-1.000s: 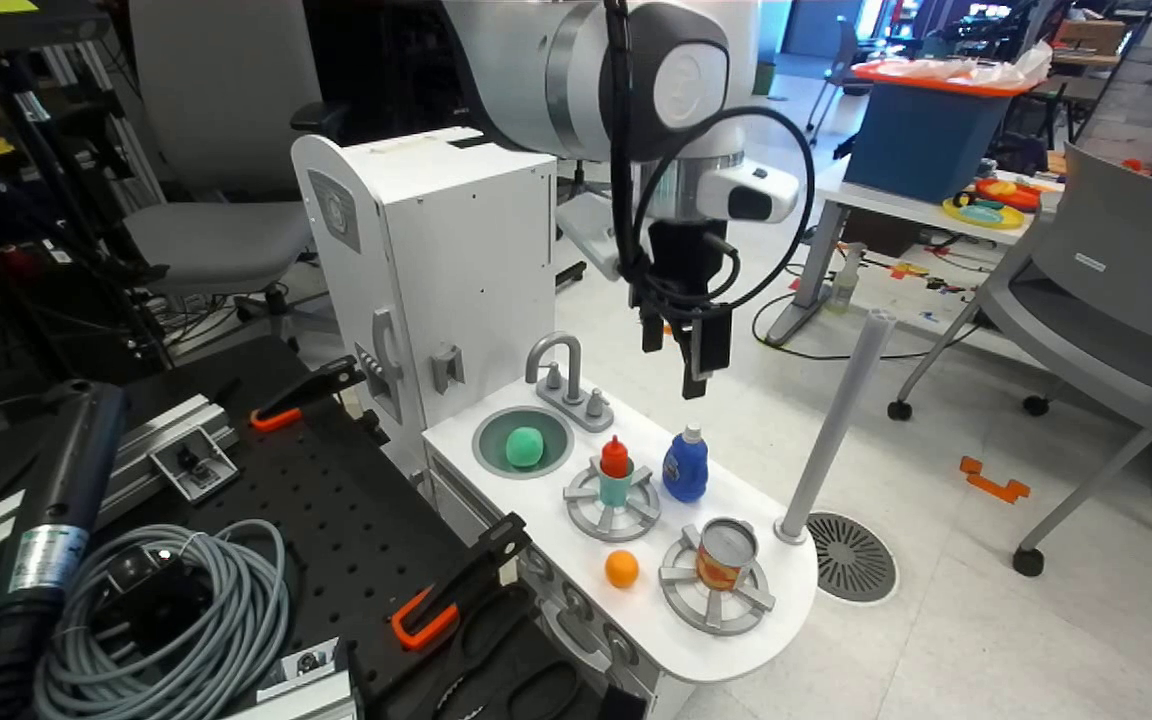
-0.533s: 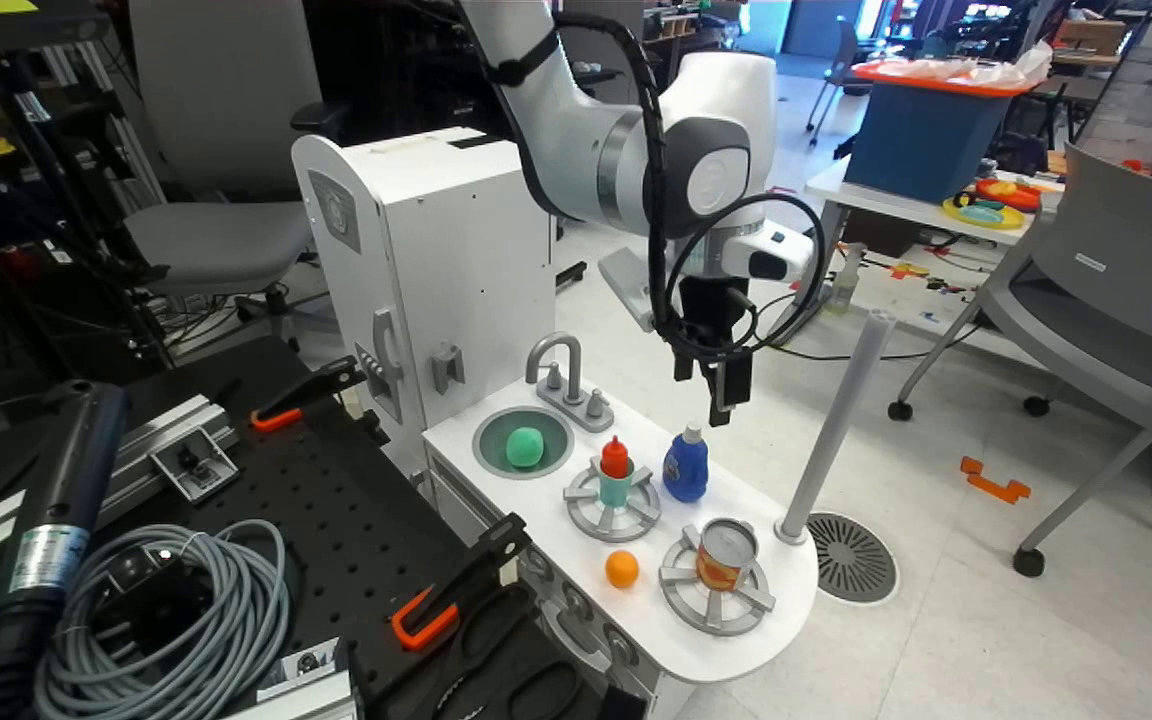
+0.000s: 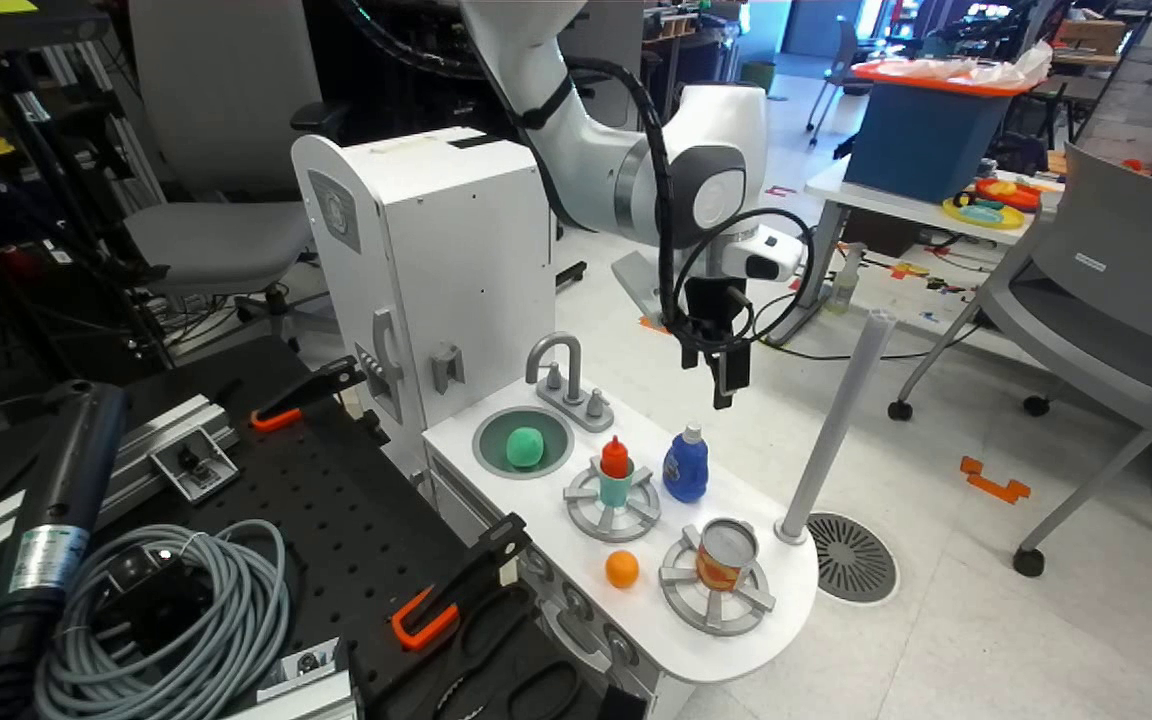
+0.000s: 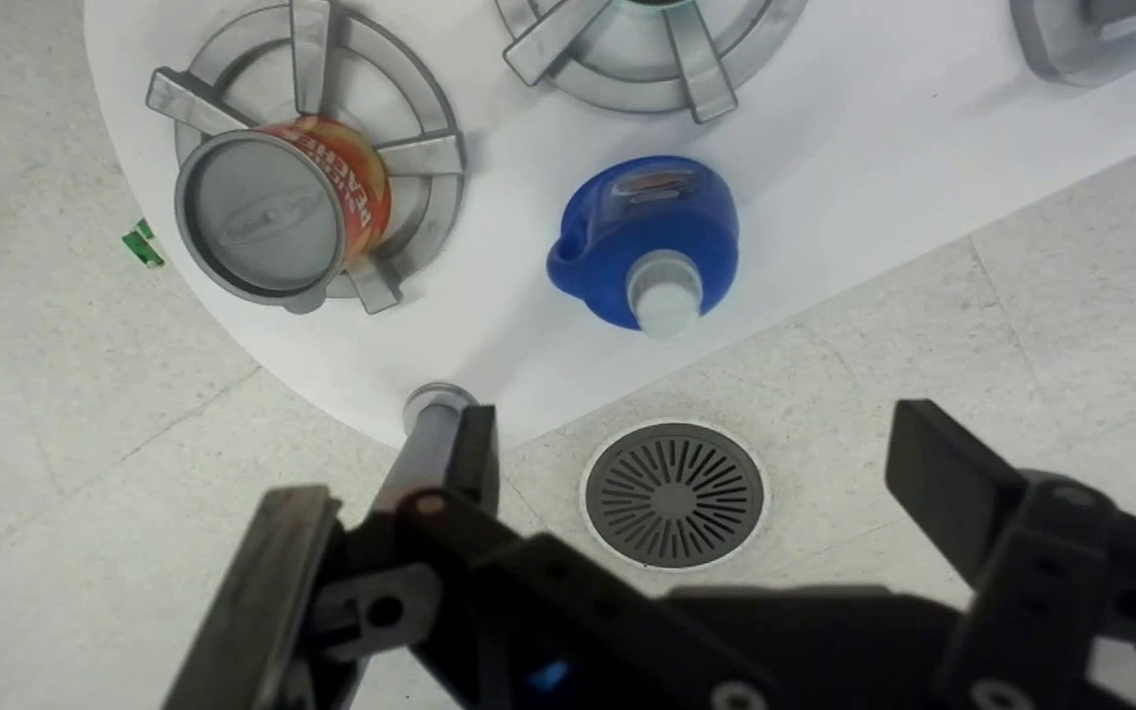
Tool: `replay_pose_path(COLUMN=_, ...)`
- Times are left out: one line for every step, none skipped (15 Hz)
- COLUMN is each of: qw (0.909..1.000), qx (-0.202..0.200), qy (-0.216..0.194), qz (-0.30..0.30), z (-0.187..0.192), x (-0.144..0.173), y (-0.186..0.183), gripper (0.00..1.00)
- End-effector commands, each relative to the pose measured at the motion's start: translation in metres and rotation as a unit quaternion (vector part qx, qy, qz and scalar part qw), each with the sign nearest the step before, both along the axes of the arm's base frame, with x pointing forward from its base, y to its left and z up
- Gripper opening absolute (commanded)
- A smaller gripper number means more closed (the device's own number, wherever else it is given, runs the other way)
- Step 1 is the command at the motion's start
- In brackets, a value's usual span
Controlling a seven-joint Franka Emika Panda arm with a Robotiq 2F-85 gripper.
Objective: Push the blue bottle to the left
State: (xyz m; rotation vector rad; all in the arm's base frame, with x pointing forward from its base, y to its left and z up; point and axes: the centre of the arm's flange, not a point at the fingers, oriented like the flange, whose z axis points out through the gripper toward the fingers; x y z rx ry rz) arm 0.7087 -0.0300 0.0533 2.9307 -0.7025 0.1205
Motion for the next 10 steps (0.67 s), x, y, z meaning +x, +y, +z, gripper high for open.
replay_pose_path(qw=0.9997, qx=0.005, qy=0.018, qz=-0.014, z=-0.023, x=0.042, y=0.006, gripper=1.0)
replay_pose_path(qw=0.9995, qx=0.006, qy=0.026, qz=-0.015, z=-0.029, x=0.046, y=0.008, gripper=1.0)
replay_pose_path(qw=0.9993, qx=0.005, qy=0.034, qz=-0.015, z=-0.035, x=0.049, y=0.01, gripper=1.0)
replay_pose_path(qw=0.999, qx=0.004, qy=0.041, qz=-0.015, z=-0.042, x=0.052, y=0.012, gripper=1.0)
replay_pose_path(qw=0.9987, qx=0.003, qy=0.047, qz=-0.016, z=-0.049, x=0.055, y=0.014, gripper=1.0)
replay_pose_path(qw=0.9984, qx=0.002, qy=0.054, qz=-0.016, z=-0.054, x=0.057, y=0.016, gripper=1.0)
replay_pose_path(qw=0.998, qx=0.002, qy=0.061, qz=-0.017, z=-0.061, x=0.059, y=0.018, gripper=1.0)
replay_pose_path(qw=0.9975, qx=0.004, qy=0.067, qz=-0.019, z=-0.066, x=0.06, y=0.019, gripper=1.0)
replay_pose_path(qw=0.9969, qx=0.005, qy=0.075, qz=-0.022, z=-0.072, x=0.061, y=0.019, gripper=1.0)
replay_pose_path(qw=0.9964, qx=0.004, qy=0.081, qz=-0.023, z=-0.077, x=0.062, y=0.02, gripper=1.0)
